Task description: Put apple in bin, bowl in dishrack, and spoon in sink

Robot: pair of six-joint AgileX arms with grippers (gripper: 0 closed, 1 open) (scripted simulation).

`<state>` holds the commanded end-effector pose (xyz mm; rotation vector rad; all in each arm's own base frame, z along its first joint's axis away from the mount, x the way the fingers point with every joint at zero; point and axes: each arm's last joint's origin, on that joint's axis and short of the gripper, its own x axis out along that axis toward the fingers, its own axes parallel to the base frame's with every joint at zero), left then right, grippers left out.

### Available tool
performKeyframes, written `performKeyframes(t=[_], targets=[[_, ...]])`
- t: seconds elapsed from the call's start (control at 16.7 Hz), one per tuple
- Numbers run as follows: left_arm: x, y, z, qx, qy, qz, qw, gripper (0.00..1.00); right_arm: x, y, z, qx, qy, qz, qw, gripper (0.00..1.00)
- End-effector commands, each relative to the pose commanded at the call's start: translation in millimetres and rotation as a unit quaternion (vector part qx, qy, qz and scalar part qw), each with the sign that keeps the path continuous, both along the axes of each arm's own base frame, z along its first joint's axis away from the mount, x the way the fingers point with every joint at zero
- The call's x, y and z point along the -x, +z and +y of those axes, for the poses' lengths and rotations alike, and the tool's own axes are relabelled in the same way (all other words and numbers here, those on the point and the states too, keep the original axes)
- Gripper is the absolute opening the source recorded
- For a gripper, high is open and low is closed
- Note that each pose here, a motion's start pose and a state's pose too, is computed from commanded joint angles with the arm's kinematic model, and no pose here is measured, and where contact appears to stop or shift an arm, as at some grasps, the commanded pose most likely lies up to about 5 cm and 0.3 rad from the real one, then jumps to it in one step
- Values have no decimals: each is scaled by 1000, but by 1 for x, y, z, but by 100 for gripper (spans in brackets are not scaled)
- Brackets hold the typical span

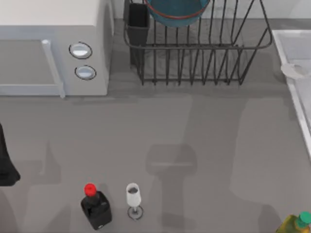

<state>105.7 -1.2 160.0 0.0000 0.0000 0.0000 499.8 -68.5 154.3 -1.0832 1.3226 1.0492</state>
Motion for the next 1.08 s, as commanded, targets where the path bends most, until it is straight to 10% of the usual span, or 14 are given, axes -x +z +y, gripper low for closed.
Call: performKeyframes(t=[0.84, 1.08], targets=[[0, 0, 0, 0, 0, 0, 1000, 100, 0, 0, 0, 0, 0, 0, 1000, 98], [0, 0, 0, 0, 0, 0, 1000, 100, 0, 0, 0, 0, 0, 0, 1000, 100]])
